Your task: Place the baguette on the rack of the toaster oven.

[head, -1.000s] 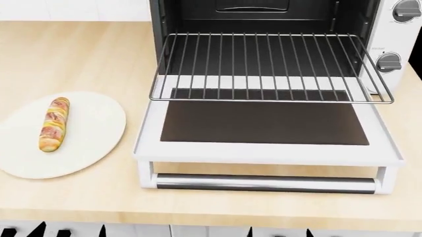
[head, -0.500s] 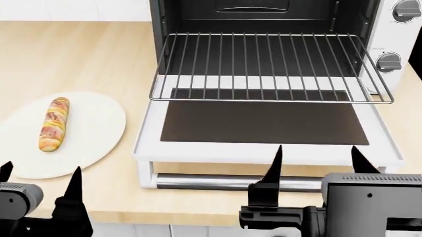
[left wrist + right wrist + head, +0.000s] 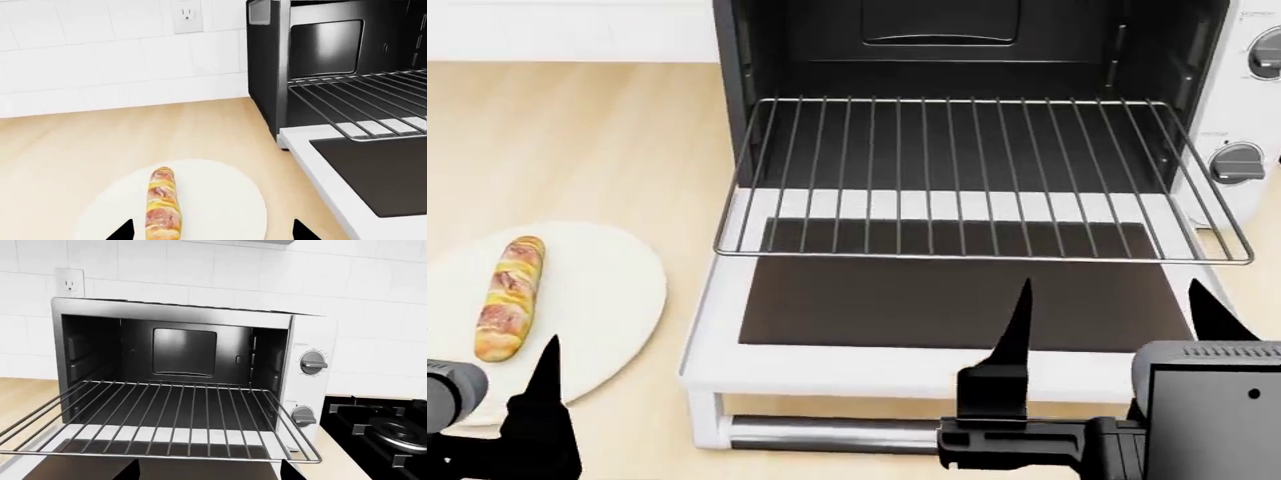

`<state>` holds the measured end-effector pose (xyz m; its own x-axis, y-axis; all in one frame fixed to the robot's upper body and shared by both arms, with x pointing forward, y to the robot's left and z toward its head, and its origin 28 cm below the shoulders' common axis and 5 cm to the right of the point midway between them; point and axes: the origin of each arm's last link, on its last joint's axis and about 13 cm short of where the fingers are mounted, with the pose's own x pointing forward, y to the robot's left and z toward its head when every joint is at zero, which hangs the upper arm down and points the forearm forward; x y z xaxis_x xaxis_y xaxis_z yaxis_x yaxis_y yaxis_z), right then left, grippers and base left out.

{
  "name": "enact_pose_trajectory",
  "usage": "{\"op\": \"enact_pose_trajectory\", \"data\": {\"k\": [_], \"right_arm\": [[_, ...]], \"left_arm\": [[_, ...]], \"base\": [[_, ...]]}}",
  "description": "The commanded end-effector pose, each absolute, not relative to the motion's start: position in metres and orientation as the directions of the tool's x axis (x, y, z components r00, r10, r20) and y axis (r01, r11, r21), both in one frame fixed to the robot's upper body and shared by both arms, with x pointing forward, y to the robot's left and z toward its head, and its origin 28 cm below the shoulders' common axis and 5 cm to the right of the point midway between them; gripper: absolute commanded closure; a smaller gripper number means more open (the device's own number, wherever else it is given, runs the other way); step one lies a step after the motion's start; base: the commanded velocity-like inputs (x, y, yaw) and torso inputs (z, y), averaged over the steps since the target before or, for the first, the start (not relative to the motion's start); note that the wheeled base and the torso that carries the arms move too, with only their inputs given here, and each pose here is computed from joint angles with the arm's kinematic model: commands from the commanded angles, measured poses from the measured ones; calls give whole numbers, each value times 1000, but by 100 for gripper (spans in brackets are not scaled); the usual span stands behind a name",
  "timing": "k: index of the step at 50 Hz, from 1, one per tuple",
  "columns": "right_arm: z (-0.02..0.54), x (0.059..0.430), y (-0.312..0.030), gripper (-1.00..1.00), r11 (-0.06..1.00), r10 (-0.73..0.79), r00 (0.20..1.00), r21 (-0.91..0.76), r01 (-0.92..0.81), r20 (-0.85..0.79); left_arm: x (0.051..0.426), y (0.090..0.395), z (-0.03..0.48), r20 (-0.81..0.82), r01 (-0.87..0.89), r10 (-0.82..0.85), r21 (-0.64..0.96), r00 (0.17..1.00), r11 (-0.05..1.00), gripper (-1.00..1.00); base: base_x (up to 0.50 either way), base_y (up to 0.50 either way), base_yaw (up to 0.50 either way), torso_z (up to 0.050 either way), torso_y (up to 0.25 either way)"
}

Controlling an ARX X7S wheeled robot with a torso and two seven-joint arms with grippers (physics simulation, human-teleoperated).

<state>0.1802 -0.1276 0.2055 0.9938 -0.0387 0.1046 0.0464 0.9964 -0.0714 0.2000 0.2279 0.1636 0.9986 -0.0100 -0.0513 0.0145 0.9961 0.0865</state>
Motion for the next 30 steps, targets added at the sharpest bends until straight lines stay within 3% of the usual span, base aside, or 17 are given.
{"op": "enact_pose_trajectory", "data": {"k": [1, 22, 30], "right_arm": [[208, 175, -130, -100, 996, -45, 993, -76, 54, 110], [213, 176, -129, -100, 994, -46, 995, -91, 55, 92], [214, 174, -129, -100, 994, -47, 996, -98, 55, 76]], "left_arm": [[200, 230, 162, -55, -1, 7, 97, 998, 995, -100], [203, 235, 163, -51, -20, 25, 100, 998, 995, -100], [207, 244, 165, -77, -66, 73, 98, 994, 993, -100]], "base": [[270, 0, 0, 0, 0], [271, 0, 0, 0, 0], [55, 0, 0, 0, 0]]}}
